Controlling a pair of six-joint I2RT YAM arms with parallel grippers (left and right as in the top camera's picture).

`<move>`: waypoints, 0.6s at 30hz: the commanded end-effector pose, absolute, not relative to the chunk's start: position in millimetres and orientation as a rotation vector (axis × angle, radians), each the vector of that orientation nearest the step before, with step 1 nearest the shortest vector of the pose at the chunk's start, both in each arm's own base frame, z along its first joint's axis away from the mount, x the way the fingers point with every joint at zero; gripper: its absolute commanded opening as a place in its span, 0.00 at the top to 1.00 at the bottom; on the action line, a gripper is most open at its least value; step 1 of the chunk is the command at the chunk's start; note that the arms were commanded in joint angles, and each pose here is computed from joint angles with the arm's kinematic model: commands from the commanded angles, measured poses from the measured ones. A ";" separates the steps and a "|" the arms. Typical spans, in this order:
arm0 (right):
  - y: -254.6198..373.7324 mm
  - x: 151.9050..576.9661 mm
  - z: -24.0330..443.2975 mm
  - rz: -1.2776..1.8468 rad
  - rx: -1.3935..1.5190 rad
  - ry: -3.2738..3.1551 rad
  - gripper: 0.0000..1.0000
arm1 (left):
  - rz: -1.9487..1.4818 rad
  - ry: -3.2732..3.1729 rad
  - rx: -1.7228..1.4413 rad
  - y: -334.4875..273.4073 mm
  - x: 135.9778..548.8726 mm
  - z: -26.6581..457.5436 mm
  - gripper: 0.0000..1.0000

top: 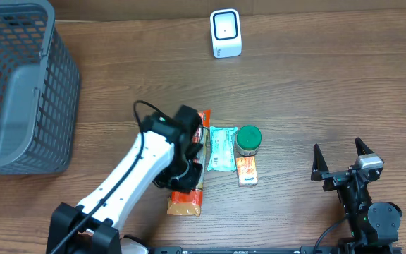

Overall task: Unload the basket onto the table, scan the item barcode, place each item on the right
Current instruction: 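Lower the pasta package onto the table left of the snack packets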

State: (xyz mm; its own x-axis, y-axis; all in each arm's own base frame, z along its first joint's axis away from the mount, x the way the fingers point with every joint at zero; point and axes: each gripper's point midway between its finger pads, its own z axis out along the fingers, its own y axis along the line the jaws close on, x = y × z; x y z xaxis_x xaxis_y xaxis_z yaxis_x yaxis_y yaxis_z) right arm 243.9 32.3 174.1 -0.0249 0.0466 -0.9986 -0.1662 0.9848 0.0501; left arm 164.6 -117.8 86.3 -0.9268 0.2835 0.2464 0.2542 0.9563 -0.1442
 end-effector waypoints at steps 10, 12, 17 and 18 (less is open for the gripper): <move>32.3 244.0 171.6 0.171 -0.096 1.586 0.00 | 0.006 -2.855 -0.103 -124.4 124.0 46.9 0.96; 32.3 244.0 171.6 0.171 -0.096 1.586 0.00 | -0.008 -2.864 -0.083 -125.1 118.3 42.1 0.96; 32.3 244.0 171.6 0.171 -0.096 1.586 0.00 | -0.033 -2.876 -0.057 -122.4 116.3 39.8 0.96; 32.3 244.0 171.6 0.171 -0.096 1.586 0.00 | -0.056 -2.886 -0.040 -120.0 117.8 39.5 0.96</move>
